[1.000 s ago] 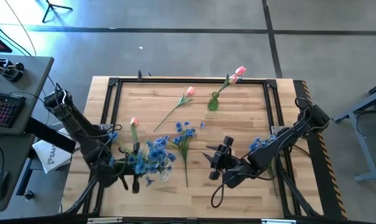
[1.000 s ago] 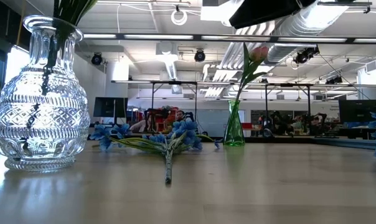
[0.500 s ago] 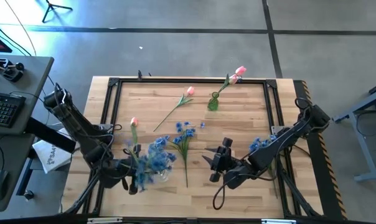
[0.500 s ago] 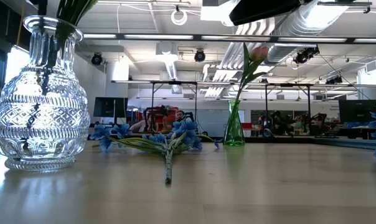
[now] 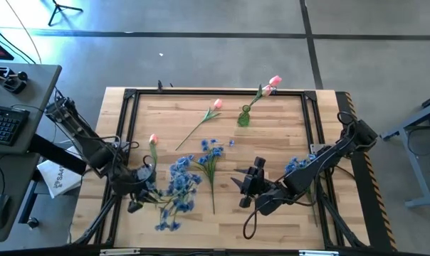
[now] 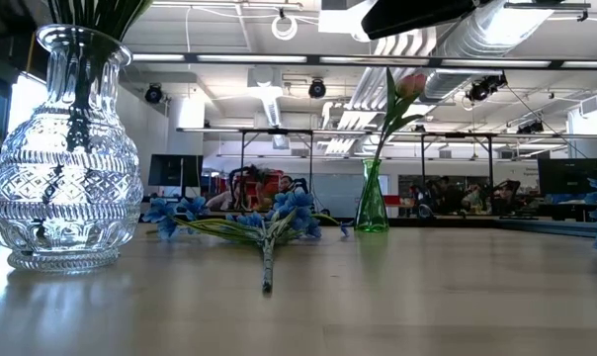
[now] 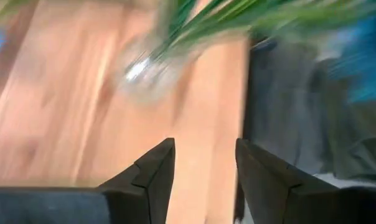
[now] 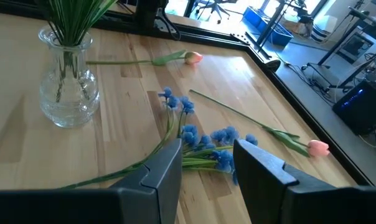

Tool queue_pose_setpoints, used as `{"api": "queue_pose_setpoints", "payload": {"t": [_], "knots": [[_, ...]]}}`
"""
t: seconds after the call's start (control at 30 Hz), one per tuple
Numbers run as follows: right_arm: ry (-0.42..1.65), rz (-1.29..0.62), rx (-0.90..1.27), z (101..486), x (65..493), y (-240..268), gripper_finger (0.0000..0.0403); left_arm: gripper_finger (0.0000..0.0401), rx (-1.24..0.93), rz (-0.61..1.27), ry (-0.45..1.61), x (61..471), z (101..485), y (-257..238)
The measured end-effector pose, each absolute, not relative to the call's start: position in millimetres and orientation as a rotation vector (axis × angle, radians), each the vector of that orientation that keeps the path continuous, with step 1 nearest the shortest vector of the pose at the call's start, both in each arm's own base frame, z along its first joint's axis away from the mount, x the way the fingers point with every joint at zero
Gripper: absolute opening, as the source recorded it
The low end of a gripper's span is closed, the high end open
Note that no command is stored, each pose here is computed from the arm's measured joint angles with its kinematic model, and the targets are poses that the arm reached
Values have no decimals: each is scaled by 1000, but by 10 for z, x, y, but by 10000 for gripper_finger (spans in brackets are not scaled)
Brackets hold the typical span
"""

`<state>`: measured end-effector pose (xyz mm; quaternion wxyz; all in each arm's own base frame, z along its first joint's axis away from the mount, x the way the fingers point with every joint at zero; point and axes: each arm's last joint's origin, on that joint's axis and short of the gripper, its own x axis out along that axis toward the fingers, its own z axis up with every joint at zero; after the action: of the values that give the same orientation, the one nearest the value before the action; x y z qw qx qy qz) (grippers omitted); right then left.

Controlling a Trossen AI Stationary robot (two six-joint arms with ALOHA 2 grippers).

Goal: Sort flowers into vase by color
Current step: Put the blue flowers into the transparent vase, then put the pink flower into the green vase

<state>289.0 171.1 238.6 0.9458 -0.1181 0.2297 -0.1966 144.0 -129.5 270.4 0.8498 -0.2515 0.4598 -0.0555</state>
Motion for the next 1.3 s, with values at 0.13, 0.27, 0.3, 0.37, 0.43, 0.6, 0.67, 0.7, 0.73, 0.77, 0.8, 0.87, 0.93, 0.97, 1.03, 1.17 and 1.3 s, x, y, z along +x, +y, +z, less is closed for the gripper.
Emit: {"api": "queue_pose_setpoints", "payload": {"t": [0.13,0.27,0.3,0.37,0.43,0.6,0.67,0.7,0.73,0.77,0.8,0.87,0.93,0.97,1.03,1.17,1.3], "knots": [[475,-386,-236,2383,2890,1714,140,143,-516,68,1101,1344,2605,-1140],[556,-304,-223,2329,2868,1712,140,134,-411,295,1005,1375,2550,-1014],[606,-251,-199,2300,2861,1705,140,132,-391,344,953,1405,2549,-993],[717,-136,-132,2238,2840,1696,140,132,-358,428,878,1463,2539,-947],[772,-84,-82,2130,2809,1672,140,132,-347,491,866,1529,2512,-890],[863,-142,8,1772,2649,1550,140,143,-311,622,906,1667,2366,-696],[895,-190,61,1653,2576,1502,140,150,-308,687,934,1682,2261,-590],[907,-211,85,1609,2546,1483,140,153,-309,720,947,1678,2206,-534],[916,-225,105,1574,2523,1470,140,156,-309,750,962,1670,2152,-478],[924,-234,125,1549,2506,1462,140,160,-305,776,973,1660,2094,-426],[932,-241,138,1534,2493,1455,140,164,-309,790,973,1660,2042,-380],[937,-245,149,1528,2488,1453,140,172,-312,799,955,1680,1946,-302],[931,-242,152,1538,2494,1457,140,181,-306,785,913,1734,1870,-231],[928,-239,145,1545,2500,1459,140,185,-301,777,887,1767,1846,-196],[909,-238,130,1570,2524,1462,140,193,-290,761,827,1838,1816,-111],[882,-240,110,1621,2574,1455,140,198,-258,738,726,1961,1794,120],[842,-246,85,1643,2611,1440,140,196,-222,711,689,2058,1710,359]]}}
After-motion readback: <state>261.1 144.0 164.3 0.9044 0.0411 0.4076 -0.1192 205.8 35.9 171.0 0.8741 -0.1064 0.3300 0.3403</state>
